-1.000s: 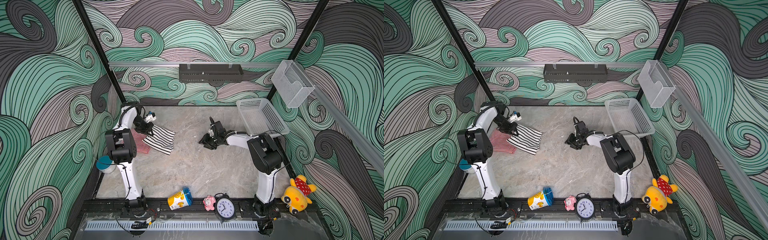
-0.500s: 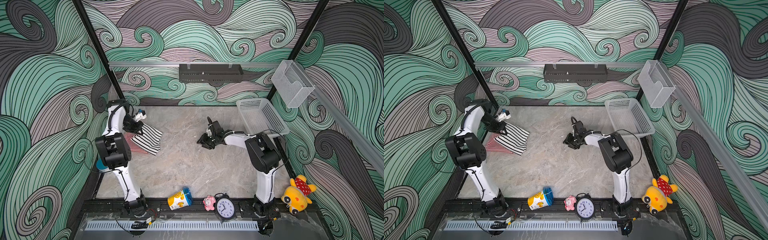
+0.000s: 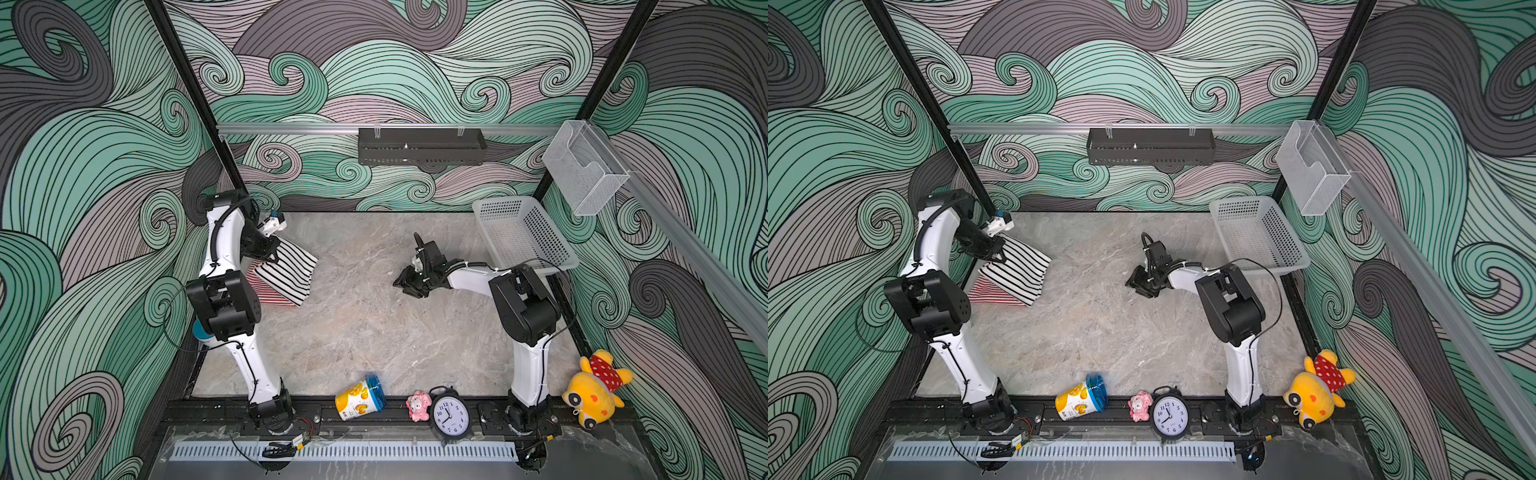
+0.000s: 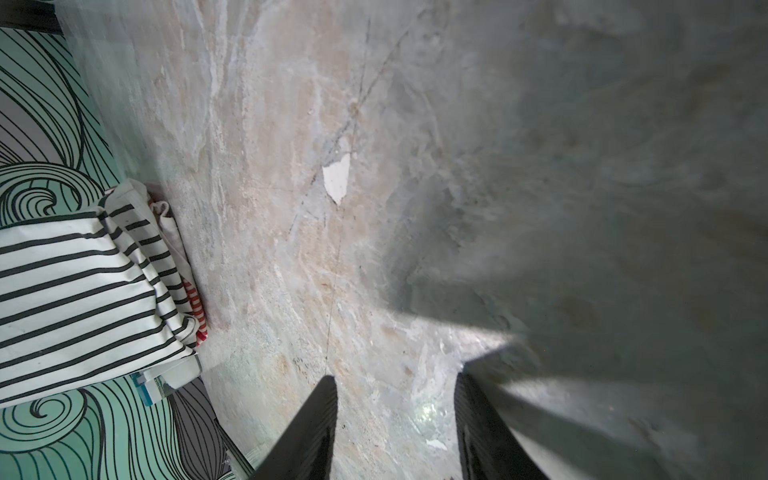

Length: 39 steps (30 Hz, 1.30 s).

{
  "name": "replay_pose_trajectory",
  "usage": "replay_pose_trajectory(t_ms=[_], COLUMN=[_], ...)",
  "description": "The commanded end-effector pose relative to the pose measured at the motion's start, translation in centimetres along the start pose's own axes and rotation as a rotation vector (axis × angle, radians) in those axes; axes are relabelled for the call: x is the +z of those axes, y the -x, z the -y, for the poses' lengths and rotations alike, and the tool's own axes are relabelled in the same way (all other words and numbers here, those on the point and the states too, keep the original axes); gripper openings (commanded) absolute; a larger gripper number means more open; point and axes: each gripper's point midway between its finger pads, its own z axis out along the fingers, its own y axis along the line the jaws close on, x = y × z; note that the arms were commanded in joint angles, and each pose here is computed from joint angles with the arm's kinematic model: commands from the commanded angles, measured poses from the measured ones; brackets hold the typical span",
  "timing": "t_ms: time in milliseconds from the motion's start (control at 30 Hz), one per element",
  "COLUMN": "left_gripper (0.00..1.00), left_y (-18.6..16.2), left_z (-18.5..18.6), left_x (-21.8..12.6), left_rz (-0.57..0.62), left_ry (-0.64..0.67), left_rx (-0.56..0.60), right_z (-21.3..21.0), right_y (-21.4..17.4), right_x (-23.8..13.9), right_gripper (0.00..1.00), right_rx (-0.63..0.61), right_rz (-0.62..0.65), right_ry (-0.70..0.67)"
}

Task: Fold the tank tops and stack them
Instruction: 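Carry the striped top toward the red top with the left gripper while the right releases, then lower the striped top onto the red top with the left gripper and release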

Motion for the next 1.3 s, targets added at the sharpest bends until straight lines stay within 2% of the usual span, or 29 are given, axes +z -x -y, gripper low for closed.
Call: replay_pose_trajectory(t_ms=[0, 667, 1267], left_gripper=[0.0, 0.0, 0.0], left_y=[-1.0, -1.2, -0.9], left_z=[0.4, -3.8, -10.9], left_x=[-2.5, -1.4, 3.8], left_rz=[0.01, 0.015, -0.055], left_ry=[0.023, 0.073, 0.226], left_rx=[0.015, -0.014, -0.051], right_z=[0.4, 0.3, 0.9], right_y=[-0.2, -0.5, -0.9], right_x=[0.5, 0.3, 0.0], right_gripper=[0.48, 0.47, 0.46], right_rx=[0.022, 0.019, 0.017], right_rz=[-0.007, -0.007, -0.011], right_ry=[-0.018, -0.031, -0.048])
